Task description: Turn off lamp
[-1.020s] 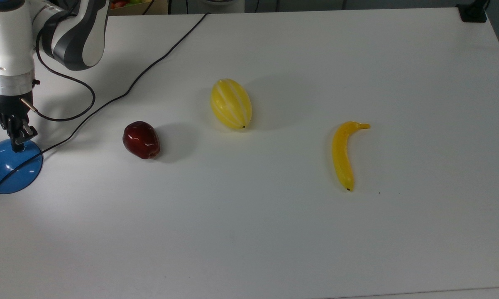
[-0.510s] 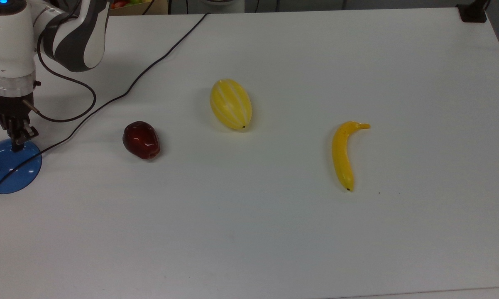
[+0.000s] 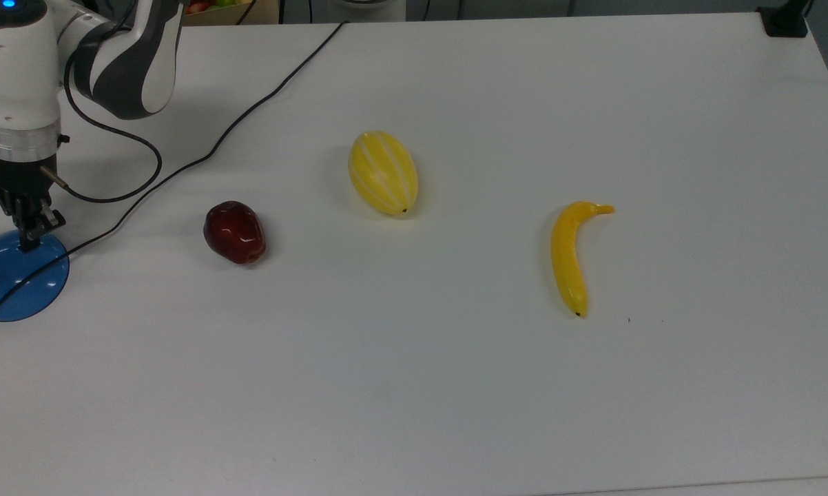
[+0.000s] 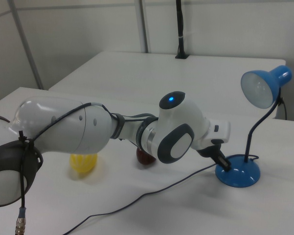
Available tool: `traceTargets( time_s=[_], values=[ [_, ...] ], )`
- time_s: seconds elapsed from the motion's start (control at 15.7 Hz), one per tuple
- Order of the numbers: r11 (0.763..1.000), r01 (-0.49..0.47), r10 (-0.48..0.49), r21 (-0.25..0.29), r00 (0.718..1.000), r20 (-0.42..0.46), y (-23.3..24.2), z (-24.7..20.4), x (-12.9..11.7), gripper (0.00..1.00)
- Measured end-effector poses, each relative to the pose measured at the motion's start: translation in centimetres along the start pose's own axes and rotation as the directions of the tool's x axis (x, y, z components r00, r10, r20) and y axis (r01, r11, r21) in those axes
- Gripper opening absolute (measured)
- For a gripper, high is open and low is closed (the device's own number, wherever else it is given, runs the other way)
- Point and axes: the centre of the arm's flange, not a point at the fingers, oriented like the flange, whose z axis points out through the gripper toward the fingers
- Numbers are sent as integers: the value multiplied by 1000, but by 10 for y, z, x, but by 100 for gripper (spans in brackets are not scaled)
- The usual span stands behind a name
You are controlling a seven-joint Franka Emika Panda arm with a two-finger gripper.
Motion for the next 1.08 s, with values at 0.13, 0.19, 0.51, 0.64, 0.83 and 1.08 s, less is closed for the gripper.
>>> traceTargets(
  time_s=[0.13, 0.19, 0.51, 0.64, 0.83, 1.08],
  values=[
    [1000, 9, -8, -7, 999, 52, -6, -1, -7, 1],
    [1000, 21, -20, -10, 996, 92, -15, -5, -10, 1],
    [991, 136, -127, -9, 941, 314, -96, -88, -28, 1],
    [981, 194, -182, 5, 910, 373, -125, -129, -44, 3],
    [957, 287, -278, 46, 857, 434, -164, -181, -79, 11],
    [922, 360, -382, 140, 797, 467, -197, -253, -124, 28]
  ],
)
